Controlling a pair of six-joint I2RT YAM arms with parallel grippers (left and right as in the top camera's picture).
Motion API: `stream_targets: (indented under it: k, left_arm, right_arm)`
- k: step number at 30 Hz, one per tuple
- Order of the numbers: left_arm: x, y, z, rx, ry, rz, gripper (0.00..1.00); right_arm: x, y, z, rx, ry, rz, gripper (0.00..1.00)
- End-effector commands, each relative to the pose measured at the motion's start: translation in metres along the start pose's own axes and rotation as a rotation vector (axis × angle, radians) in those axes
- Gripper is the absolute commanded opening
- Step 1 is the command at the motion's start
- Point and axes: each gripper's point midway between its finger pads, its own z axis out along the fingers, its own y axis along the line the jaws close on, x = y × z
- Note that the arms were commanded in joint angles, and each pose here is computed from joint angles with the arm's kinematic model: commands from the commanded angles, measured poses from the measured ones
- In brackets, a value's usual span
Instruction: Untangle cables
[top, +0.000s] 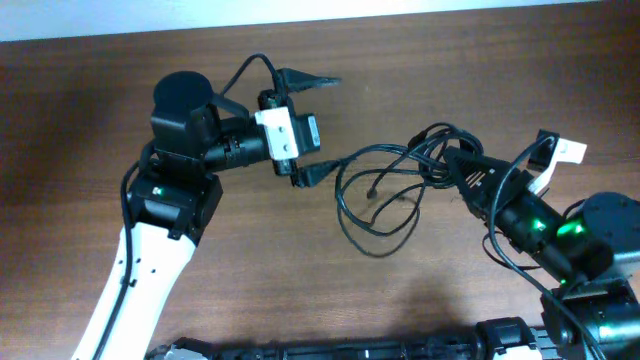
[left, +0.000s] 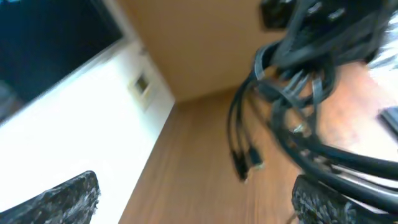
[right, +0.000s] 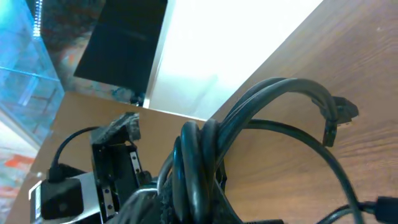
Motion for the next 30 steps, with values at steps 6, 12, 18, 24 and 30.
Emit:
stream_targets:
  k: [6, 12, 18, 24, 30]
  left_arm:
    - [0.073, 0.095, -0.053, -0.728, 0.314, -0.468, 0.99]
    - [0.051, 0.071, -0.026, -0.588, 0.094, -0.94, 0.99]
    - [-0.015, -0.019, 0.01, 0.068, -0.004, -0.961, 0.99]
    - [-0.026, -0.036, 0.008, 0.187, -0.026, -0.868, 0.99]
    - [-0.015, -0.056, 0.005, 0.253, -0.007, -0.604, 0.99]
  right_arm:
    - [-0.01, -0.008, 0.01, 0.039, -0.023, -0.048, 0.04]
    - [-0.038, -0.028, 0.007, 0.165, -0.167, -0.224, 0.04]
    - [-0.002, -0.049, 0.01, 0.201, 0.049, -0.442, 0.05]
    - [0.064, -0.007, 0.0, -0.192, 0.366, -0.778, 0.25]
    - [0.064, -0.006, 0.0, -0.202, 0.368, -0.783, 0.25]
